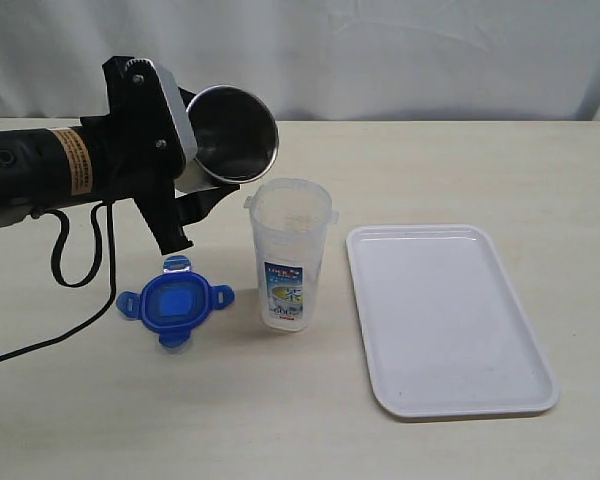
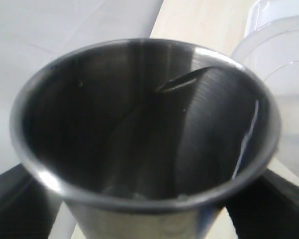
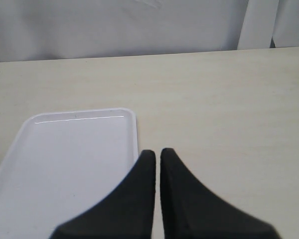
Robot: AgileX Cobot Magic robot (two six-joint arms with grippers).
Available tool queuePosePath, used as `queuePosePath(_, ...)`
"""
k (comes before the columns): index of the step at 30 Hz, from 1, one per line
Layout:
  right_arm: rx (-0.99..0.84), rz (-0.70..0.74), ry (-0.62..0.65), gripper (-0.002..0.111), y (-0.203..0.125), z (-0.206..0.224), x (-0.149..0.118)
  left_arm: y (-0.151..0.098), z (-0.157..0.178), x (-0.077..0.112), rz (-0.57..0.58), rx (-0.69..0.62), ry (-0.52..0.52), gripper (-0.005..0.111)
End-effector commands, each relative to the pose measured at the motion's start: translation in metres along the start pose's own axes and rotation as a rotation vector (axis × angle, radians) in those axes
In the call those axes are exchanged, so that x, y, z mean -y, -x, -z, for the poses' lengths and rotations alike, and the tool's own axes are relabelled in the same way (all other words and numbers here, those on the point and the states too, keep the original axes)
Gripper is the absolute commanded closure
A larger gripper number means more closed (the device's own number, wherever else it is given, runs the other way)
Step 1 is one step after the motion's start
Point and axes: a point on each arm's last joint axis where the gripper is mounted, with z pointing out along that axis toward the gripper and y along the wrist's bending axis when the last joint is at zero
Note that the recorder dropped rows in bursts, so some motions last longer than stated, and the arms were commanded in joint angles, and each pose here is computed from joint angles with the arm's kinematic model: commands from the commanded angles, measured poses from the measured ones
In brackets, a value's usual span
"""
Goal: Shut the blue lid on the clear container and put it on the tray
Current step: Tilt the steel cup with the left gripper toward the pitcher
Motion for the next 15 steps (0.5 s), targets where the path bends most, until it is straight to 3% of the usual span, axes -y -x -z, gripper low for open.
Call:
queuePosePath(1,0.006,0.006,0.002,0.104,-0.0001,0.0001,-0.0001,0.0093,0.0017,-0.0065,-0.008,0.059,0.032,0.107)
queuePosePath(15,0.006,0.006,0.002,0.104,-0.0001,0.0001,-0.0001,0.0093,0.0017,-0.0065,-0.031,0.059,0.033,0.107)
